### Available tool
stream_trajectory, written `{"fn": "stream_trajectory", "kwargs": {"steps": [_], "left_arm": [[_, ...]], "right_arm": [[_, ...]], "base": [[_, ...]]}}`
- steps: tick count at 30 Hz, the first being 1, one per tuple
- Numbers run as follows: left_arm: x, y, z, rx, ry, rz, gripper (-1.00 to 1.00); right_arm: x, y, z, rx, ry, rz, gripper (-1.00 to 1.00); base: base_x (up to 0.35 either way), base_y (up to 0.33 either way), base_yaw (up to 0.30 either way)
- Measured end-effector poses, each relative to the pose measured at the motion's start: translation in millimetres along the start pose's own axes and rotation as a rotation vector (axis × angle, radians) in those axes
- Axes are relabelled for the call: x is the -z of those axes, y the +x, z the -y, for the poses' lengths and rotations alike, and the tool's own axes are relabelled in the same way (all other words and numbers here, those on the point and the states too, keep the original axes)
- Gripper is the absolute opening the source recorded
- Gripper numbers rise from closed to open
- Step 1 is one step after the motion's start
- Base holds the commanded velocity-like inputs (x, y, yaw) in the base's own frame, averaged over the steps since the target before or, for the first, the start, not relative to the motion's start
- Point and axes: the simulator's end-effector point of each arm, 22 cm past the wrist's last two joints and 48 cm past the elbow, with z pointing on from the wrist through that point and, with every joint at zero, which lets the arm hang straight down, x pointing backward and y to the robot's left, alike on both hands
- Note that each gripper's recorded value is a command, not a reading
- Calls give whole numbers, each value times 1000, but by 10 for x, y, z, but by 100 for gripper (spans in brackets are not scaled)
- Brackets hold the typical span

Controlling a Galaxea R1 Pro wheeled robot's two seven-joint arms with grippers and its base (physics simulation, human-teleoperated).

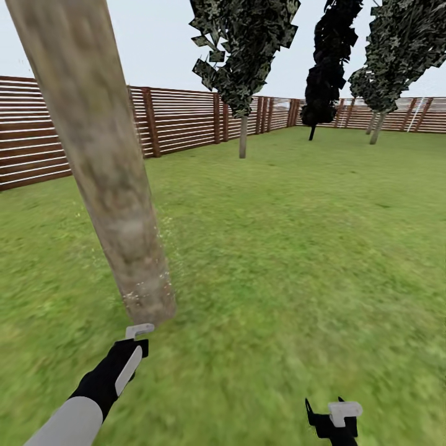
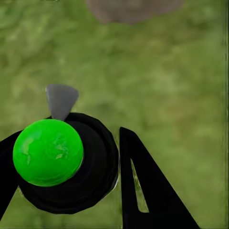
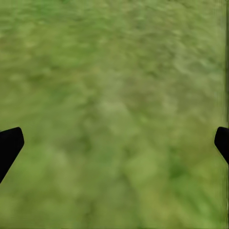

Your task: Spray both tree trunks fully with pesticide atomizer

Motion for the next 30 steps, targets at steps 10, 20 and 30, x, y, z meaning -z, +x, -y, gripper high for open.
{"fn": "stream_trajectory", "kwargs": {"steps": [10, 20, 30], "left_arm": [[2, 2, 10, -1, 2, 0, -100], [34, -64, 97, -3, 10, -2, -100], [261, -541, 281, -29, -45, 0, -100]], "right_arm": [[0, 0, 0, 0, 0, 0, 100], [0, 0, 1, 0, 0, 0, 100], [-1, -1, -1, 0, 0, 0, 100]], "base": [[94, -271, 178], [18, -50, 134], [0, 0, 0]]}}
